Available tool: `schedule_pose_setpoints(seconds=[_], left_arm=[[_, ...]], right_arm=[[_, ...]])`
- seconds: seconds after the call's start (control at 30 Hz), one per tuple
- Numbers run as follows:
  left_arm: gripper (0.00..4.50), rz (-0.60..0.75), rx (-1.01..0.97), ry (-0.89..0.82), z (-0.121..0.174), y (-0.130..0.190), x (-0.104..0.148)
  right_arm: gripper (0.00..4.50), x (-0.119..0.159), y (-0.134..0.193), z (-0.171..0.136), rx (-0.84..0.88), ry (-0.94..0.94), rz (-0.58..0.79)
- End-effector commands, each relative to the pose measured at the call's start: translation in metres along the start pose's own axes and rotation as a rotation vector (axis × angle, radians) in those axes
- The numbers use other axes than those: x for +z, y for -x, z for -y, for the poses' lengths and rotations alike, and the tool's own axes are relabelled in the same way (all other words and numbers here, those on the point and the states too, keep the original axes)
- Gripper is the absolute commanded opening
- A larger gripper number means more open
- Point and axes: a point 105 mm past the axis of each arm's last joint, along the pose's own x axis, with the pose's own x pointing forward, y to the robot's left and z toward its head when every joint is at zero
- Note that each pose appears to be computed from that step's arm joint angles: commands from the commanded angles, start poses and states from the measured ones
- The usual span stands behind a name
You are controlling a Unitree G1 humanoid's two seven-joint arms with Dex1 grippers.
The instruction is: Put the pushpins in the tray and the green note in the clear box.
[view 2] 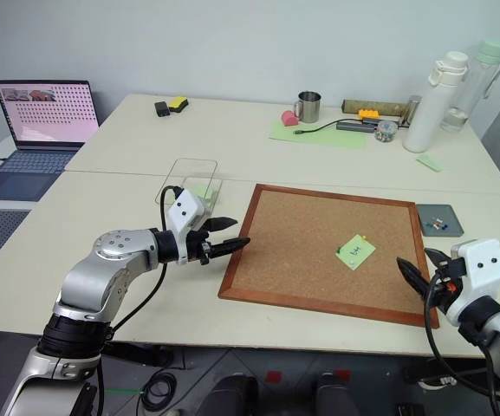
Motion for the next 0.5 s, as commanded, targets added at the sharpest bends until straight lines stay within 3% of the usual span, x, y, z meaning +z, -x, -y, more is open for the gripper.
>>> schedule_pose_setpoints(seconds=[0.03,0.5], left_arm=[[2.88,0.024,0.016,-0.043,-0.005,0.003,0.011],[2.88,0.087,-0.023,0.087,-0.005,0.004,0.023]], right_arm=[[2.96,0.012,0.004,0.000,0.003,0.035,0.033],[2.96,0.011,0.004,-0.001,0.009,0.028,0.033]])
